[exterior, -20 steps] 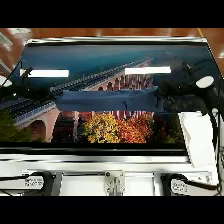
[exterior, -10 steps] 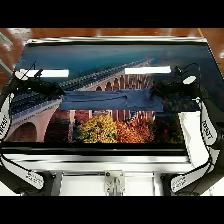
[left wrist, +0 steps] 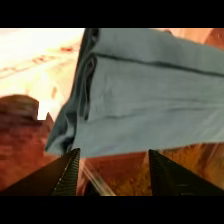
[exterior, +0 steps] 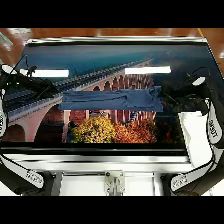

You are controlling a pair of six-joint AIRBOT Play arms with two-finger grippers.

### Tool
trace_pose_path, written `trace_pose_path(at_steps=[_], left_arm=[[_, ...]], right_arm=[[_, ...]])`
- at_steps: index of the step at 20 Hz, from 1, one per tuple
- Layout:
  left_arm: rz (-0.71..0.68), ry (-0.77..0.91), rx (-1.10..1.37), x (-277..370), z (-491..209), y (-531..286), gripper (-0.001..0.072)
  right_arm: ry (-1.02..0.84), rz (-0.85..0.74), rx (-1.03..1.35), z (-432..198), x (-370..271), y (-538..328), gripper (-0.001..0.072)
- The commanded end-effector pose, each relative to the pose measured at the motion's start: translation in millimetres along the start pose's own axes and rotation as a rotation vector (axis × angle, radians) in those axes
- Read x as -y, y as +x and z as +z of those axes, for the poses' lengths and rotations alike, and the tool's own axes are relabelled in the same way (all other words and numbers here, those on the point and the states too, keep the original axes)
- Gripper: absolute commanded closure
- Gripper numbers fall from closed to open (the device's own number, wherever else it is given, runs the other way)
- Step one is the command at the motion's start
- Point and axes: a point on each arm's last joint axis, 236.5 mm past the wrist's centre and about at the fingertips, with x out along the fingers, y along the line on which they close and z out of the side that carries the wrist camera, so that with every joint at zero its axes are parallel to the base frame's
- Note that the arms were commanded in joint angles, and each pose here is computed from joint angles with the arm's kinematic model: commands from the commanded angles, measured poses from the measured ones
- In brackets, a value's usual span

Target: Fold the shirts.

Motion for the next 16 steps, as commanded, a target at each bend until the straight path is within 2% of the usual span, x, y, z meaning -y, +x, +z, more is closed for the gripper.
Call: trace_pose_path(at_steps=[1,5,6,8,9,12,16], left_arm=[[-0.012,0.031,-0.089,14.4,-21.9,-8.6,0.0202],[-0.012,0.082,-0.091,36.1,-26.7,-7.6,0.0202],[-0.013,0.095,-0.095,40.6,-28.2,-5.8,0.0202],[-0.017,0.108,-0.103,47.5,-30.4,-2.0,0.0202],[-0.034,0.115,-0.103,55.2,-31.1,0.4,0.0231],[-0.159,0.135,-0.056,103.2,-21.8,18.5,0.066],[-0.267,0.246,-0.049,187.5,-36.4,79.9,0.0662]], right_arm=[[0.015,0.016,-0.108,-23.5,1.2,23.9,0.0031],[0.062,0.076,-0.098,-23.2,-20.5,60.1,0.0041],[0.075,0.093,-0.083,-20.3,-27.0,63.6,0.0169],[0.101,0.144,-0.061,-14.1,-41.7,58.4,0.0651],[0.093,0.172,-0.048,-10.2,-48.8,48.8,0.065],[0.008,0.224,-0.001,-4.5,-77.0,0.1,0.065],[-0.112,0.273,0.046,-18.2,-122.4,-81.2,0.065]])
